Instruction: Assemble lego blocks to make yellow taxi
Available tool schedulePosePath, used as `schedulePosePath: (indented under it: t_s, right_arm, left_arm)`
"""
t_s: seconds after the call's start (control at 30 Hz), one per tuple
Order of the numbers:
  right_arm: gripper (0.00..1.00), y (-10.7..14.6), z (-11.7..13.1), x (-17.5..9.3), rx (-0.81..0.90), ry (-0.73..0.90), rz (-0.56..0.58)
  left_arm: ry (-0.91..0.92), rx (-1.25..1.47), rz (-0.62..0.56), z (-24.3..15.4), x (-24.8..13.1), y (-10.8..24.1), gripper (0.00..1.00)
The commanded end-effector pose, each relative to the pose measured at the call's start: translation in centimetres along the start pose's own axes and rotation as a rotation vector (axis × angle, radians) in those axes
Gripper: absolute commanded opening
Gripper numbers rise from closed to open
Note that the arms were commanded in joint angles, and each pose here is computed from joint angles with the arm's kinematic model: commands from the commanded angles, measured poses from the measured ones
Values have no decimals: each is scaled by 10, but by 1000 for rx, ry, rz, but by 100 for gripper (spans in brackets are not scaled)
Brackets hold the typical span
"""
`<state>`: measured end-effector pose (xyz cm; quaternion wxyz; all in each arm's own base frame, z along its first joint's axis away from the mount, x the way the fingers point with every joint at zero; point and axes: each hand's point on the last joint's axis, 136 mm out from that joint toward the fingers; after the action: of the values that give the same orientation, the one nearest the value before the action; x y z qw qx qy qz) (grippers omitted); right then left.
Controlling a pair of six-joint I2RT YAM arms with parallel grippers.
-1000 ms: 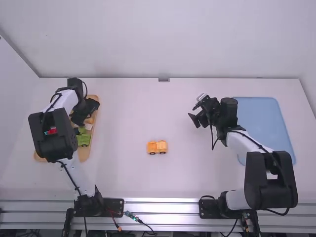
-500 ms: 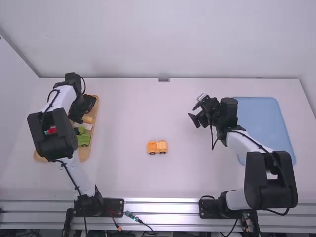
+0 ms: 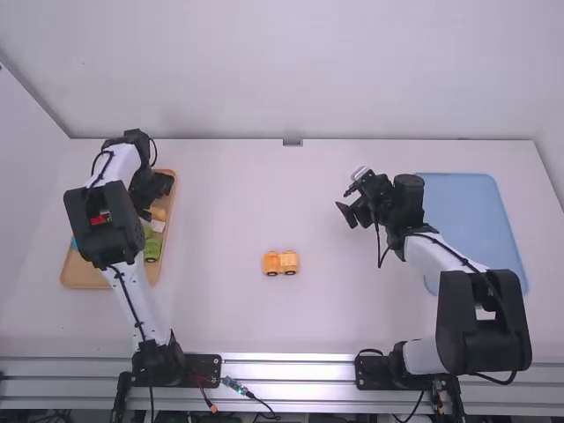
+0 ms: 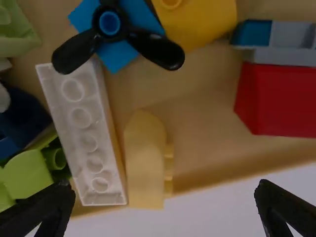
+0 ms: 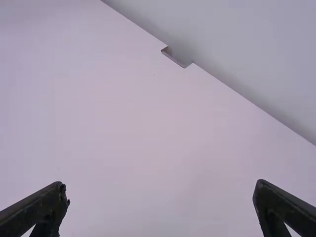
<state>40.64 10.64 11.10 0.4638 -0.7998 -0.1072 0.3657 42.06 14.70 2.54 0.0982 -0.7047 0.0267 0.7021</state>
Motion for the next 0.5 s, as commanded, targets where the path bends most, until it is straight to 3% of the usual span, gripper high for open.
schedulePosePath:
  t_s: [0.0, 0.3, 0.47]
  right_arm:
    - [99, -18, -9, -5, -18, 22, -38]
    - [99, -17, -8, -5, -14, 18, -33]
    - [99, -17, -8, -5, -15, 18, -32]
  left_arm:
    - [-32, -2, -7, 7, 9, 3, 96]
    - [17, 4, 4, -1, 22, 7, 86]
    - [17, 5, 4, -1, 22, 7, 66]
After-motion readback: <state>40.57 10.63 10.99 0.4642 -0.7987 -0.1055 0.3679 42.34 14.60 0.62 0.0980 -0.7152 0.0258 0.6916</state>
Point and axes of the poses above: each hand's point on the last joint's axis, 136 mm out from that joint toward the fingers, its own x axis out along the fingers, its own z axis along the line the jaws close on, y = z × x, and after that the axes turned 7 degrees about -x, right-handed
